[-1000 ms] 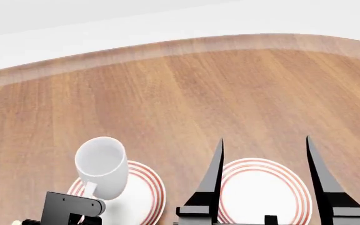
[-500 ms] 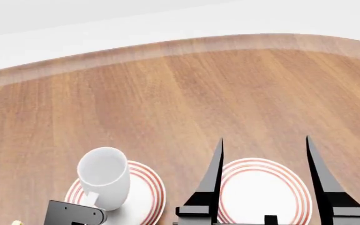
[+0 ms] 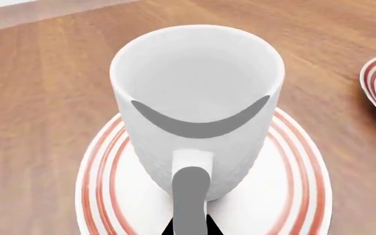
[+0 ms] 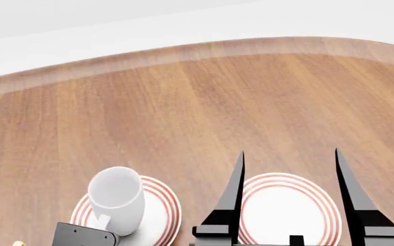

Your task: Put the white mug on the left plate.

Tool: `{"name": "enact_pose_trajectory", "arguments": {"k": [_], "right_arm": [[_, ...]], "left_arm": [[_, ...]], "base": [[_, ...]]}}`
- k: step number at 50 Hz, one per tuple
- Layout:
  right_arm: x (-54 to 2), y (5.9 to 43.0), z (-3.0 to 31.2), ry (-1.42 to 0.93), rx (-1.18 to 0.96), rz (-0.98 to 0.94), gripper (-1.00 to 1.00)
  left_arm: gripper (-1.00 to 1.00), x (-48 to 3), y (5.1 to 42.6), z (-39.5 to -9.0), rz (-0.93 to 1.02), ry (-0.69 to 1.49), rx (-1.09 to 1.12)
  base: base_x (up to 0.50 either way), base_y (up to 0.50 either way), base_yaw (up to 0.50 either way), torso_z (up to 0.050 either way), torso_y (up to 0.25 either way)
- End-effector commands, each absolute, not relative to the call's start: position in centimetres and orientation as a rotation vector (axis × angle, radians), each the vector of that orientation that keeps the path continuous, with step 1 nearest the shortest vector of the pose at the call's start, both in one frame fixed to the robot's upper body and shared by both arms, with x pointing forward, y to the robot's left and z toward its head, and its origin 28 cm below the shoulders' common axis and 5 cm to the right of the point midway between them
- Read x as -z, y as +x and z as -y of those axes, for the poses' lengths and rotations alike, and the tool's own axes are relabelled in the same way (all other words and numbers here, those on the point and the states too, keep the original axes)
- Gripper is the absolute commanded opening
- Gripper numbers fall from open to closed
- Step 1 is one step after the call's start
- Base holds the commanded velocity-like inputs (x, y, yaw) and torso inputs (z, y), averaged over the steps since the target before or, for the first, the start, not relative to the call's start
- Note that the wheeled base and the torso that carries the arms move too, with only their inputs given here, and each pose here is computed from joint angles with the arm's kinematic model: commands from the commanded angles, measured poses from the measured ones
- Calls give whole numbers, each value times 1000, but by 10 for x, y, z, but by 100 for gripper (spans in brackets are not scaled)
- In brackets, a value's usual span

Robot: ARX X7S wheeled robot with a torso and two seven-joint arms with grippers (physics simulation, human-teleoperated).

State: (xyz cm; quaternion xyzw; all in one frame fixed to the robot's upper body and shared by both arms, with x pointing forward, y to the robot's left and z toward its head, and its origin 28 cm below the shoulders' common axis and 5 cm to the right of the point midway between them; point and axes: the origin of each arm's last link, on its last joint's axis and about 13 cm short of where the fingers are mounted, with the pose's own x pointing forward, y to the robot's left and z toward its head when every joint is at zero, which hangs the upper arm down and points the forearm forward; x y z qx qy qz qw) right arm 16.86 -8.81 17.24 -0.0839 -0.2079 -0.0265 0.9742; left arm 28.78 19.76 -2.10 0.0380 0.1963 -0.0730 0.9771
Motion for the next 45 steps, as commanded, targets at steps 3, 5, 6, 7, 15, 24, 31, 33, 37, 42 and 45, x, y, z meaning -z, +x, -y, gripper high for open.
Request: {"name": "enact_pose_trajectory", "arguments": {"k": [3,5,6,7,15,24,31,33,37,42,45], "right_arm": [[-172,169,88,-170,53,419,100],[-173,169,88,-170,52,419,100],[-173,169,88,-170,52,420,100],[-173,169,88,-170,52,419,100],[-173,169,88,-170,53,420,100],[-173,168,88,-170,52,420,100],[-173,169,88,-170,53,419,100],[-173,168,88,-170,52,420,100],[-173,168,88,-169,53,420,100],[-173,168,88,-169,53,420,100],[-173,169,88,-168,53,421,100]], "left_arm": [[-100,21,287,-197,-395,72,153],[-100,20,287,-197,-396,71,155],[-100,20,287,-196,-397,71,155],[-100,19,287,-196,-398,70,155],[-100,20,287,-196,-407,69,159],[-100,23,288,-197,-415,69,158],[100,24,288,-197,-422,70,159],[100,23,287,-197,-423,70,159],[100,25,288,-197,-425,72,158],[100,27,289,-197,-430,73,160],[100,27,288,-197,-430,73,160]], "base": [[0,0,0,0,0],[0,0,0,0,0],[0,0,0,0,0],[0,0,0,0,0],[0,0,0,0,1],[0,0,0,0,0],[0,0,0,0,0],[0,0,0,0,0],[0,0,0,0,0],[0,0,0,0,0],[0,0,0,0,0]]}}
